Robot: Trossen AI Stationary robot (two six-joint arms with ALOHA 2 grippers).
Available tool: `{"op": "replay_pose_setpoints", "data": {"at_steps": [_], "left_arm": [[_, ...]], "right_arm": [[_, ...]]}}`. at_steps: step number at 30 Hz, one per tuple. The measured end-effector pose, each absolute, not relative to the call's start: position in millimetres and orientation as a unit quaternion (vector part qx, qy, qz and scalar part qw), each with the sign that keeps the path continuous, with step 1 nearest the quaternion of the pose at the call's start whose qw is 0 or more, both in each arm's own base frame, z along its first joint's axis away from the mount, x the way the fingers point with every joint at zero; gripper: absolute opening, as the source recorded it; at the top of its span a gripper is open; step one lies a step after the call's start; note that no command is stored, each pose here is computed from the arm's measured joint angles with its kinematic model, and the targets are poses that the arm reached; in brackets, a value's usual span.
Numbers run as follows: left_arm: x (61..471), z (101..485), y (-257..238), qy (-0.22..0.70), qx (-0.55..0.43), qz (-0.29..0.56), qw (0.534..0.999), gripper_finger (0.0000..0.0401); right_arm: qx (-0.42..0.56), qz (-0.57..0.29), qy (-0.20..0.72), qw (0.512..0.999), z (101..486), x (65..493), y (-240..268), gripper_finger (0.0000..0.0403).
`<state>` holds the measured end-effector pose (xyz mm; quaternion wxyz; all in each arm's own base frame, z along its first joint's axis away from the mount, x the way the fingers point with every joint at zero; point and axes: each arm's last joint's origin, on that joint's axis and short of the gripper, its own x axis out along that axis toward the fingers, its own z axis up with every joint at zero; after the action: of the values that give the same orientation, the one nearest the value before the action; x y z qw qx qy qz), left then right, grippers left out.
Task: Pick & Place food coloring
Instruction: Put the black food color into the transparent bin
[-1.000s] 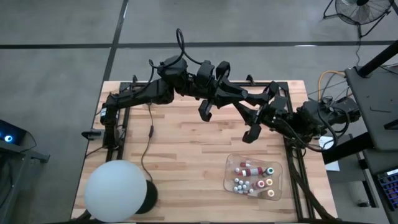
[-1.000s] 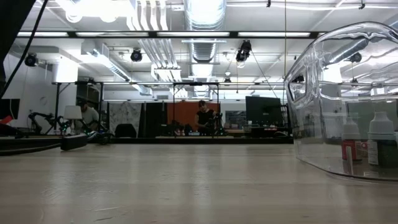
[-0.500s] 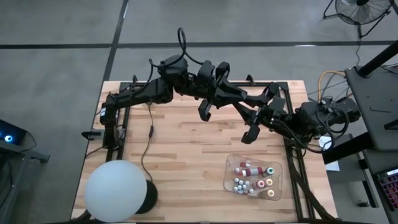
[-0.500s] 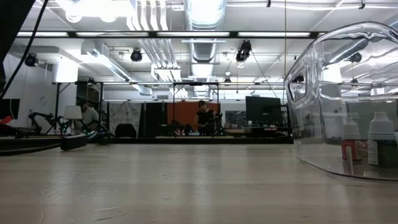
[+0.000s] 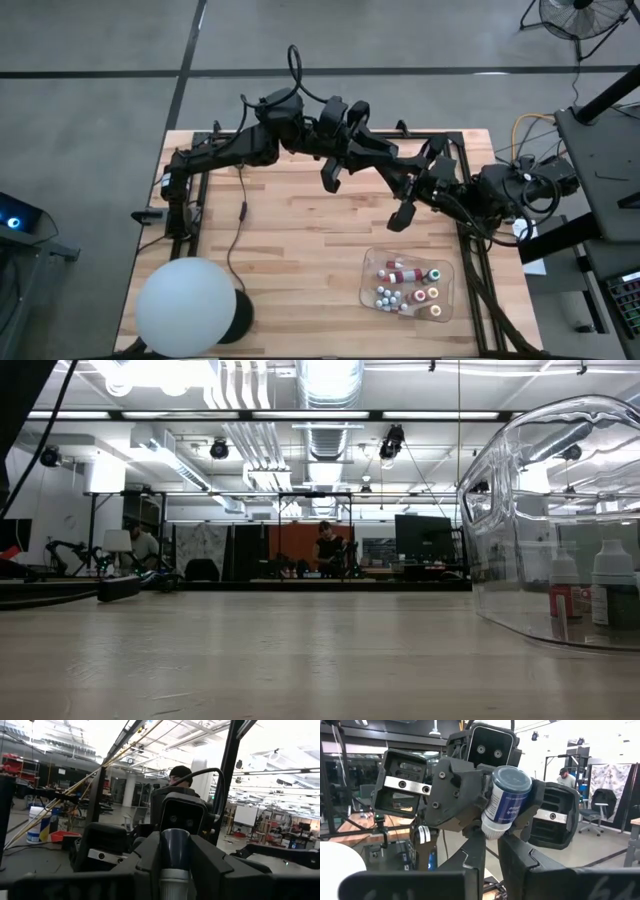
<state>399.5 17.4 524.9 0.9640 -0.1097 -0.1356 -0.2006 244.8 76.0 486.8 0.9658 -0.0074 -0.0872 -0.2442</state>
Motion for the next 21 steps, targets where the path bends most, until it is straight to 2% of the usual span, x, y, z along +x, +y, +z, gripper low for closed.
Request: {"op": "replay_pose_setpoints", "data": {"at_steps": [9,14,21], "left_arm": [[399.3,524.8,17.3,-0.134,-0.104,-0.208,0.963,0.0057],[399.5,524.7,17.8,-0.134,-0.11,-0.208,0.963,0.004],[399.8,525.6,18.9,-0.14,-0.127,-0.196,0.962,0.0043]], "right_arm": [[-0.003,-0.241,-0.084,0.967,485.7,245.0,76.4,0.0037],[-0.003,-0.253,-0.082,0.964,485.5,244.6,75.7,0.0072],[0.002,-0.278,-0.08,0.957,485.9,243.4,74.2,0.0125]]}}
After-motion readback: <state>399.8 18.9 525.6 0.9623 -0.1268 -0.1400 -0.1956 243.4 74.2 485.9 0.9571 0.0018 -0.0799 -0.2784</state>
